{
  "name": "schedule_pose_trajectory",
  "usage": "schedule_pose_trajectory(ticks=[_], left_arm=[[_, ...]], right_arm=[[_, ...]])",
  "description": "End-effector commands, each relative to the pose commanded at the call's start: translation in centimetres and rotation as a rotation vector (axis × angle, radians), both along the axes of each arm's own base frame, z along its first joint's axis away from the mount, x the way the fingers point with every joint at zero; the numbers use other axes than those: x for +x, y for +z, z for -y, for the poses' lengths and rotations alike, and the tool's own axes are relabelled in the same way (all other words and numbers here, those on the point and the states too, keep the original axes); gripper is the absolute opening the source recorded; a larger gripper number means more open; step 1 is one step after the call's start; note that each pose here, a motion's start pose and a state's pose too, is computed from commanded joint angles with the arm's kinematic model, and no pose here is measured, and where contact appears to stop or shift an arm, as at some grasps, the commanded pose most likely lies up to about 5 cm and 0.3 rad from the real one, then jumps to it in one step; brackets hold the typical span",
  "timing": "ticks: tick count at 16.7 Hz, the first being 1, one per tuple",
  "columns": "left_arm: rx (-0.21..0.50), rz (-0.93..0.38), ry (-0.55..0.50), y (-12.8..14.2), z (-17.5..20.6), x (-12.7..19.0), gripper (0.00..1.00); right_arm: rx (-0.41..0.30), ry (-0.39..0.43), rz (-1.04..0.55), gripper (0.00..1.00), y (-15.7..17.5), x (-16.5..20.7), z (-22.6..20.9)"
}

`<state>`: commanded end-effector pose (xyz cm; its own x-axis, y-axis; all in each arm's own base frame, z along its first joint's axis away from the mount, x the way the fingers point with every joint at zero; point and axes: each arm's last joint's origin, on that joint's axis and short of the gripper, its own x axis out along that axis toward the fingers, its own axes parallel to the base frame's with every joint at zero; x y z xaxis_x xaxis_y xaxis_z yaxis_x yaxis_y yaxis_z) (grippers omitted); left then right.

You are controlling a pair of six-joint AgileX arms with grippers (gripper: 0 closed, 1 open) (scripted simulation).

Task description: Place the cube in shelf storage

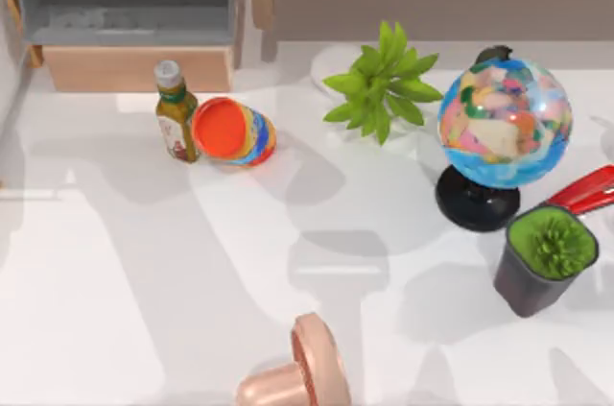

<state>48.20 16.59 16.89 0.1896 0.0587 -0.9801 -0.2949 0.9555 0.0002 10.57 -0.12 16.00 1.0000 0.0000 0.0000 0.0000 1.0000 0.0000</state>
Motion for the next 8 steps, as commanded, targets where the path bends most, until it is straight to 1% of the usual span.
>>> schedule_pose_trajectory(ticks=[1, 8], left_arm=[[0.0, 0.0, 0.0, 0.0, 0.0, 0.0, 0.0], [0.0, 0.0, 0.0, 0.0, 0.0, 0.0, 0.0]], right_arm=[[0.0, 0.0, 0.0, 1.0, 0.0, 0.0, 0.0], [0.0, 0.0, 0.0, 1.0, 0.0, 0.0, 0.0]])
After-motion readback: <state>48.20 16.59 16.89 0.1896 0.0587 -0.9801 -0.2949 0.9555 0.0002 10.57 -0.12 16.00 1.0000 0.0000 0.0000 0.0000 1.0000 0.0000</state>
